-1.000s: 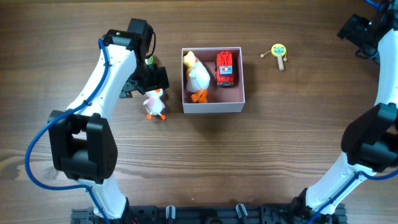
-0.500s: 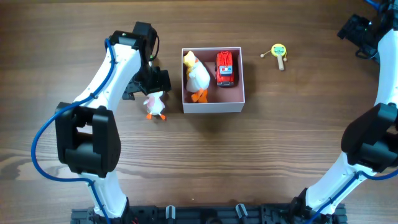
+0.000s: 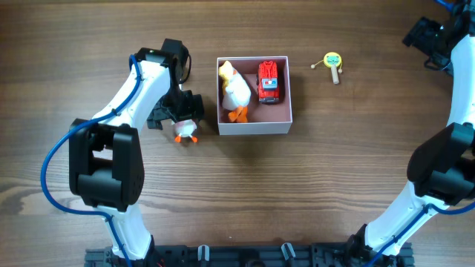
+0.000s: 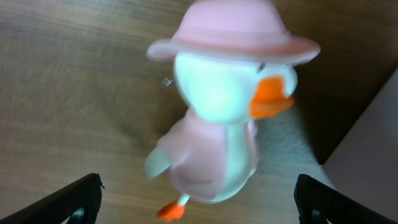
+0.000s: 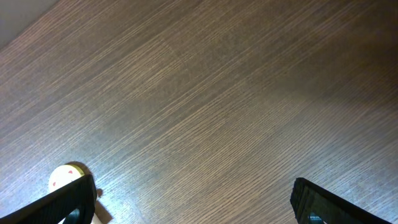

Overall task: Pack container
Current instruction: 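Lower the left gripper and grasp the pink-hat duck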

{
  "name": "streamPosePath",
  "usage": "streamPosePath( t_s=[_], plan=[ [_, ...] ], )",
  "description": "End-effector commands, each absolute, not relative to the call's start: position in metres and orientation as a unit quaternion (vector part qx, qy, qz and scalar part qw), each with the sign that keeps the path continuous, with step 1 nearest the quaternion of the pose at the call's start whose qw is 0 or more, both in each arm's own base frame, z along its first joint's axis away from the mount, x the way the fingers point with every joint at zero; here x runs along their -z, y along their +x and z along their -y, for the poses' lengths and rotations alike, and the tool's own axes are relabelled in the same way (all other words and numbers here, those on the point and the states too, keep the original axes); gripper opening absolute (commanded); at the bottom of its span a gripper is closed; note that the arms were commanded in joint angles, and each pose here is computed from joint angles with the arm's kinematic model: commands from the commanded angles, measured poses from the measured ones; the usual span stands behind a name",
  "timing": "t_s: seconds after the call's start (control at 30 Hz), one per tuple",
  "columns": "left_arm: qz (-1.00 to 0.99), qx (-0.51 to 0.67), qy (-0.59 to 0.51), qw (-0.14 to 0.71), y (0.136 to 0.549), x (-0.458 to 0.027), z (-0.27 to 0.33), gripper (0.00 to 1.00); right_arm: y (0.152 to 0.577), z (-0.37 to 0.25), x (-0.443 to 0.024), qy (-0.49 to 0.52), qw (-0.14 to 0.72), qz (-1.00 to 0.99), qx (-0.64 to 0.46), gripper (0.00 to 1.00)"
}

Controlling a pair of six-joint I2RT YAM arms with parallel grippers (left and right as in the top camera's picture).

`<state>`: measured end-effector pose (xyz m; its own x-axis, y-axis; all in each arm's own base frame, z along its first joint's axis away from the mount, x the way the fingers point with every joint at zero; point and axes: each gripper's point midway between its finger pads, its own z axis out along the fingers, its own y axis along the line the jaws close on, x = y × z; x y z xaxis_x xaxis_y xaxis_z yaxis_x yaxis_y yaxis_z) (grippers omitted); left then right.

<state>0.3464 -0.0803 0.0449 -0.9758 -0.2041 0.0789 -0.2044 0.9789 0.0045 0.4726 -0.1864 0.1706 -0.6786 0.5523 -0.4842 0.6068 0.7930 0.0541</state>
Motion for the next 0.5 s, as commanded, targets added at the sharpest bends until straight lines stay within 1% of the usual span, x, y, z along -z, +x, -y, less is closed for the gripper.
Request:
streamPosePath(
  t_s=[0.0, 0.2, 0.47],
  plan=[
    [0.997, -0.022, 0.066, 0.036, 0.349, -0.034, 0.089, 1.0, 0.473, 0.182, -0.182, 0.309, 0.257, -0.914, 0.052, 1.0],
    [0.997, -0.022, 0.057, 0.038, 0.343, -0.02, 0.089, 1.0, 0.473, 0.182, -0.182, 0.309, 0.257, -0.914, 0.052, 1.0],
    [0.997, -0.021, 0.058, 0.038, 0.343, -0.019, 0.089, 1.0, 0.473, 0.182, -0.182, 0.309, 0.257, -0.914, 0.052, 1.0]
  ],
)
